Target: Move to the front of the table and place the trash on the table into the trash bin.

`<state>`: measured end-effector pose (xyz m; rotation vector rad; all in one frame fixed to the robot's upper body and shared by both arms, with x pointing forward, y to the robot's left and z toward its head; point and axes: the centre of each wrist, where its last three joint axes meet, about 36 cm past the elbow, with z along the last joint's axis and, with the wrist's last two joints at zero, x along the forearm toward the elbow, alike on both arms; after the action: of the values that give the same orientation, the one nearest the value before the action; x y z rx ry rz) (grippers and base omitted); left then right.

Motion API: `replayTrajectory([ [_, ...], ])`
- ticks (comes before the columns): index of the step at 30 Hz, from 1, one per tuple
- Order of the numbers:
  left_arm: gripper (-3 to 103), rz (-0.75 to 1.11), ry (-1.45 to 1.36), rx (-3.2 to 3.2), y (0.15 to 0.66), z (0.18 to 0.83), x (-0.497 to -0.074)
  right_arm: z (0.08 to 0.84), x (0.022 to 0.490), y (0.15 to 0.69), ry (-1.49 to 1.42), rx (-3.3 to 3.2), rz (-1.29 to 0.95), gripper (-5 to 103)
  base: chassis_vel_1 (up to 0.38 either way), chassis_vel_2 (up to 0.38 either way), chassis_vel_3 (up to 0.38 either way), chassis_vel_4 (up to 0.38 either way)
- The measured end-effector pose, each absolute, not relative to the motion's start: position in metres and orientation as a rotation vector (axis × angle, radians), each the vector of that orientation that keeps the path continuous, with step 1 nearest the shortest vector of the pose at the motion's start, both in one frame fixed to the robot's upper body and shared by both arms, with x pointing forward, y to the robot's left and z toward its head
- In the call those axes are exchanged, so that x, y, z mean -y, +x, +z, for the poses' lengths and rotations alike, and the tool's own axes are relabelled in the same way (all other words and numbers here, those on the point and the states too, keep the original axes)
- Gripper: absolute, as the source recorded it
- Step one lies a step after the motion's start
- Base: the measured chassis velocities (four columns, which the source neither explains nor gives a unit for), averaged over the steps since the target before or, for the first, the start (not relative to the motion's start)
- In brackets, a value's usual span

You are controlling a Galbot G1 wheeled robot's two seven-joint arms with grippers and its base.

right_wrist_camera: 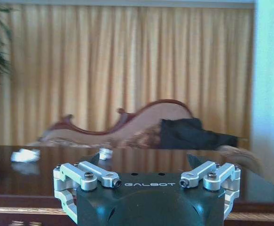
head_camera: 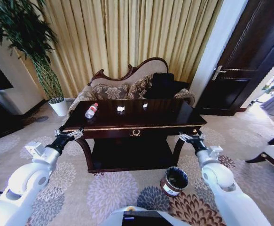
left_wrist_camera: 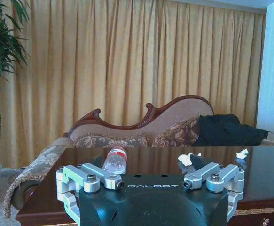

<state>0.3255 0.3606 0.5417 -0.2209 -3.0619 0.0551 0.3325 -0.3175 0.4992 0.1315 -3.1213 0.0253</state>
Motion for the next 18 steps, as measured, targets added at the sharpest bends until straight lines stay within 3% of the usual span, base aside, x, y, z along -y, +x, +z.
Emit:
replayTrajectory([
  [18,100,0.063,-0.221,3.089,0.326,0.551,-0.363,0.481,0.324,0.335,0.199,3.114,0.006,100,-0.012,0.015,0.014,-0.015],
])
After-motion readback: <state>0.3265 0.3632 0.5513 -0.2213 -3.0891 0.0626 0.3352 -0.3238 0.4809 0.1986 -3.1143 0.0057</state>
